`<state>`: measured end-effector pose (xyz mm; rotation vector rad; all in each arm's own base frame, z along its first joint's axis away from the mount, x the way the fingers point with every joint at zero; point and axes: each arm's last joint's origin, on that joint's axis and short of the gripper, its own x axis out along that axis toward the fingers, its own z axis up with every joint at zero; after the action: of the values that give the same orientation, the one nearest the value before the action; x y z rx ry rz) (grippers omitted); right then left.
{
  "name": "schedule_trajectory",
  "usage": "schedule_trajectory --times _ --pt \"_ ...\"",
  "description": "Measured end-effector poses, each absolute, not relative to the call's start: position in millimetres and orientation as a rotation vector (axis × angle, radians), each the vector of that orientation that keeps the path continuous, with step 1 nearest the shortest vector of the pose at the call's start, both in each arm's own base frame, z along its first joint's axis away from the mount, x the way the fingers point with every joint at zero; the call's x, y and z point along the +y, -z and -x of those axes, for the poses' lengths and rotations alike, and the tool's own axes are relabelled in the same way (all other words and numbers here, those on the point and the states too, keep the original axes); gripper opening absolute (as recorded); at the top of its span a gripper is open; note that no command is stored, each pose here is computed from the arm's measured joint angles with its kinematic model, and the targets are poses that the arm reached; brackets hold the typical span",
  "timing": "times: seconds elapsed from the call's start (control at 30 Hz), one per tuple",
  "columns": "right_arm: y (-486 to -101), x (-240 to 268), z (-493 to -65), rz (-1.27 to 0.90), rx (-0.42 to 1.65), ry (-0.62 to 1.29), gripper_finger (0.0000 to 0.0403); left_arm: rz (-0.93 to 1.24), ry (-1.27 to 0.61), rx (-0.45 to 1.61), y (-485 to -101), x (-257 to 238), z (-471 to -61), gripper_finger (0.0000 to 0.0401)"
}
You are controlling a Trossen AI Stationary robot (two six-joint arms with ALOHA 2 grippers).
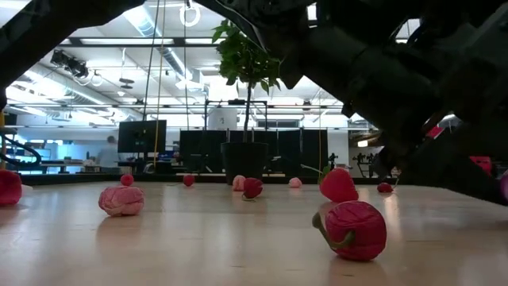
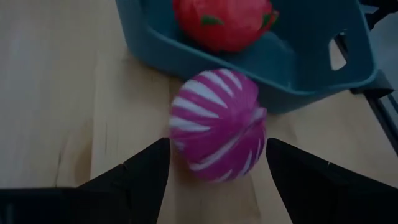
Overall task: Pick and placing Produce into tupperware
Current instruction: Put the onion into the bin
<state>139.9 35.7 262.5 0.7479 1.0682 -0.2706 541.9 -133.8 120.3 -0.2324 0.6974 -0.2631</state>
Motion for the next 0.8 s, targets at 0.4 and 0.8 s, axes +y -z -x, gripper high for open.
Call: schedule_trajectory --times 0.4,0.8 --pt "-262 36 -140 -0.748 1.068 0.271 0.0307 0.232 0.262 0.698 -120 -133 -542 0.0214" --pt "-262 36 -140 -0.748 1.068 0.271 0.0307 0.273 0.274 0.581 -131 -135 -548 0.0199"
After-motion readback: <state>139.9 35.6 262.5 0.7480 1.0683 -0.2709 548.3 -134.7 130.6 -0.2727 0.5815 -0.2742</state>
